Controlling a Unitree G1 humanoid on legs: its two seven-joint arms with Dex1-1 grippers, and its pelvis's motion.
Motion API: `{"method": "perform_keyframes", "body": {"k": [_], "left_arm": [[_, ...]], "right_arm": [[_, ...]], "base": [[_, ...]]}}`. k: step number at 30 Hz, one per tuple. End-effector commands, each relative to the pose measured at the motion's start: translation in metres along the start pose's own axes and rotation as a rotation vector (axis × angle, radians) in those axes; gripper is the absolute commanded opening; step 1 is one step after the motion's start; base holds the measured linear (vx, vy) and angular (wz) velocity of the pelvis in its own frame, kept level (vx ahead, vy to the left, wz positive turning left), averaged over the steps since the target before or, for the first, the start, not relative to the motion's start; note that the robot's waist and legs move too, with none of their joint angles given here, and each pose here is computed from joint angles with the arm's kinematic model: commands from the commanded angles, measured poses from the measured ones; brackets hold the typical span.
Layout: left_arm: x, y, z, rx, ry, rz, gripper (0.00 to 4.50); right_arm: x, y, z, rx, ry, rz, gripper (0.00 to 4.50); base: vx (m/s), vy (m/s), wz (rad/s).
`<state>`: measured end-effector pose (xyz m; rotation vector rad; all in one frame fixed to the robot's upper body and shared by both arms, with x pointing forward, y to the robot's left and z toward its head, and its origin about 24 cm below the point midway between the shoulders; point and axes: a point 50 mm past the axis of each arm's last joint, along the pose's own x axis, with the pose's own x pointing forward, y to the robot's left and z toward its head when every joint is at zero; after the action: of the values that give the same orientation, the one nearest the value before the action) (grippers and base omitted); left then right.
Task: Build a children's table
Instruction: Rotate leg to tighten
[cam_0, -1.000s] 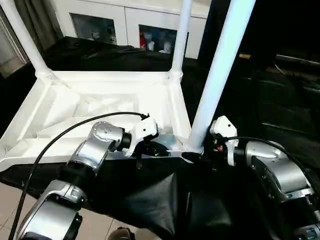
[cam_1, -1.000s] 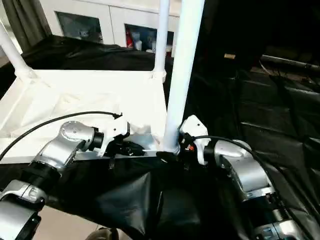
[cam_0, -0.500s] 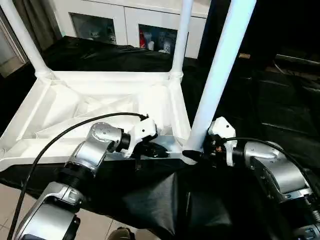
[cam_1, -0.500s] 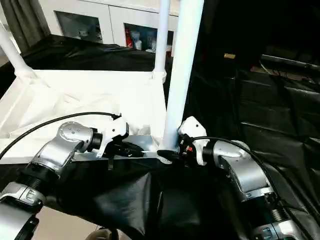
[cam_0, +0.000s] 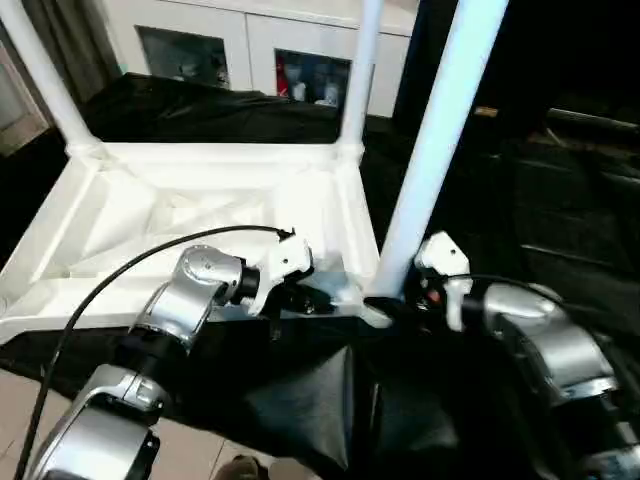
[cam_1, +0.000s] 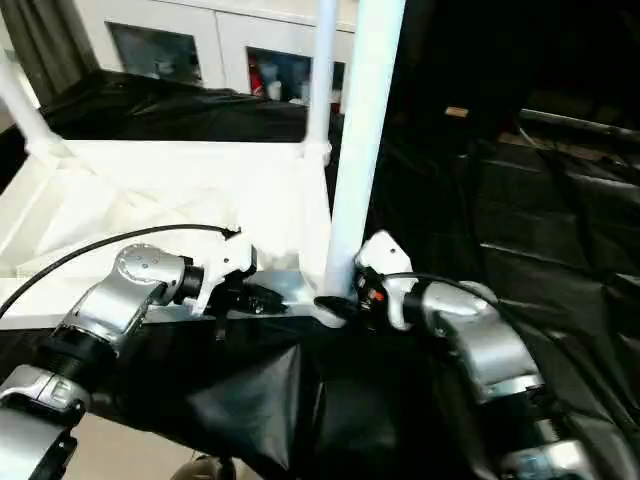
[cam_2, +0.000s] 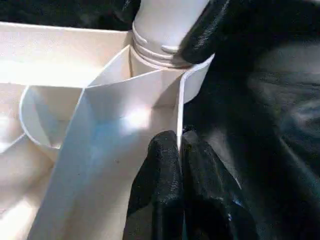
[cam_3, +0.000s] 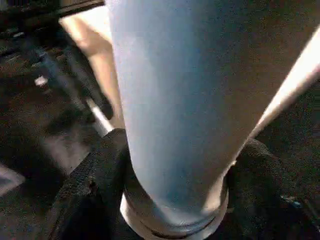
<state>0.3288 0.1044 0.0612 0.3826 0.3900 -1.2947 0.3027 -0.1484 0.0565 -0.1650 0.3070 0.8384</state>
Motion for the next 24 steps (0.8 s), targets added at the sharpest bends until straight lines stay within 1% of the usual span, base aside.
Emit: {"method": "perform_keyframes", "body": {"k": [1,2,5,6,8,10,11,12,14,15,17,19,21,22,23,24], "left_arm": [[0.01,0.008,0.007,-0.032,-0.032,0.123,0.0],[0.017,0.012,0.01,-0.061,-0.038,0.194,0.0],[0.026,0.015,0.015,-0.088,-0.037,0.259,0.0],[0.039,0.015,0.022,-0.116,-0.032,0.323,0.0],[0.051,0.013,0.028,-0.116,-0.019,0.352,0.0],[0.055,0.013,0.03,-0.114,-0.015,0.36,0.0],[0.061,0.011,0.034,-0.101,-0.012,0.369,0.0],[0.061,0.011,0.034,-0.101,-0.012,0.369,0.0],[0.066,0.009,0.038,-0.088,-0.025,0.357,0.0],[0.066,0.009,0.038,-0.088,-0.025,0.357,0.0],[0.067,0.007,0.04,-0.073,-0.046,0.322,0.0],[0.067,0.006,0.04,-0.072,-0.052,0.314,0.0],[0.066,0.004,0.038,-0.066,-0.067,0.281,0.0],[0.066,0.004,0.038,-0.067,-0.068,0.279,0.0],[0.066,0.004,0.038,-0.068,-0.07,0.275,0.0],[0.065,0.004,0.038,-0.069,-0.072,0.273,0.0]], "right_arm": [[0.004,-0.009,-0.017,0.056,0.08,-0.167,2.5],[0.01,-0.01,-0.019,0.125,0.064,-0.273,2.5],[0.015,-0.01,-0.019,0.19,0.044,-0.36,2.49],[0.025,-0.008,-0.019,0.257,0.024,-0.467,2.49],[0.034,-0.005,-0.016,0.296,0.002,-0.534,2.49],[0.037,-0.004,-0.014,0.302,-0.004,-0.554,2.49],[0.044,-0.001,-0.009,0.299,-0.021,-0.563,2.49],[0.044,-0.001,-0.009,0.299,-0.021,-0.563,2.49],[0.047,0.001,-0.003,0.303,-0.049,-0.562,2.49],[0.047,0.001,-0.003,0.303,-0.049,-0.562,2.49],[0.047,0.002,0.002,0.263,-0.078,-0.52,2.49],[0.046,0.002,0.004,0.253,-0.088,-0.515,2.78],[0.039,-0.004,0.006,0.259,-0.129,-0.516,2.88],[0.039,-0.005,0.006,0.258,-0.132,-0.516,2.98],[0.037,-0.007,0.007,0.257,-0.14,-0.514,3.23],[0.036,-0.008,0.008,0.254,-0.146,-0.514,3.23]], "base": [[0.0,0.0,0.0],[0.0,0.0,0.0],[0.0,0.0,0.0],[0.0,0.0,0.0],[0.0,0.0,0.0],[0.0,0.0,0.0],[0.0,0.0,0.0],[0.0,0.0,0.0],[0.0,0.0,0.0],[0.0,0.0,0.0],[0.0,0.0,0.0],[0.0,0.0,0.0],[0.0,0.0,0.0],[0.0,0.0,0.0],[0.0,0.0,0.0],[0.0,0.0,0.0]]}}
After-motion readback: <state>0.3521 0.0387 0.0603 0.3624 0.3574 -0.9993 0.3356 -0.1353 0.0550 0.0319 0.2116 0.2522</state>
